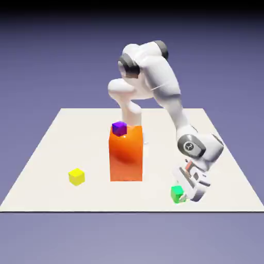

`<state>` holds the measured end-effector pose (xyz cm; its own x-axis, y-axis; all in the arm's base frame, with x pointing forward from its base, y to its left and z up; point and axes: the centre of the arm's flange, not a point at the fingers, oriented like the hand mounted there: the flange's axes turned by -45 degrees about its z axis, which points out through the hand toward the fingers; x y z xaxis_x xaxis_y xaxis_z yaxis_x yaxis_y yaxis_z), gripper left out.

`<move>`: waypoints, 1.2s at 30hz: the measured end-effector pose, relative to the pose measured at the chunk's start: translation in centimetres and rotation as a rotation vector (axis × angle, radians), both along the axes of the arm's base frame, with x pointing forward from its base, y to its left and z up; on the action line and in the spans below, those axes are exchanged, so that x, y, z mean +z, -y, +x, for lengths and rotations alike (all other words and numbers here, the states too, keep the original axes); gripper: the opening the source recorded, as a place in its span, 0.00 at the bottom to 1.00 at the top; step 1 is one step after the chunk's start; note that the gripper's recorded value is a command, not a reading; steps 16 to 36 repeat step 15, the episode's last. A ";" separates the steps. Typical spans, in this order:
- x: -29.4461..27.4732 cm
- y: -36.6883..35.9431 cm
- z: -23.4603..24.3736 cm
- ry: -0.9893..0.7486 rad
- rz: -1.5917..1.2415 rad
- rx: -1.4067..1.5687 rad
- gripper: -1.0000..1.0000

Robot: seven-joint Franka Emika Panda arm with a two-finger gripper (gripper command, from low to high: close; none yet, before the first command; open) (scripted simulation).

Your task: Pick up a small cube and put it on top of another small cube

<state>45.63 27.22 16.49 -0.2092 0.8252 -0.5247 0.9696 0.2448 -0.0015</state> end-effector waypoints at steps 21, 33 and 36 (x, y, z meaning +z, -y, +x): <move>4.6 -8.8 -8.2 0.004 0.000 0.388 1.00; 4.6 -8.8 -8.2 0.004 0.000 0.388 1.00; 4.6 -8.8 -8.2 0.004 0.000 0.388 1.00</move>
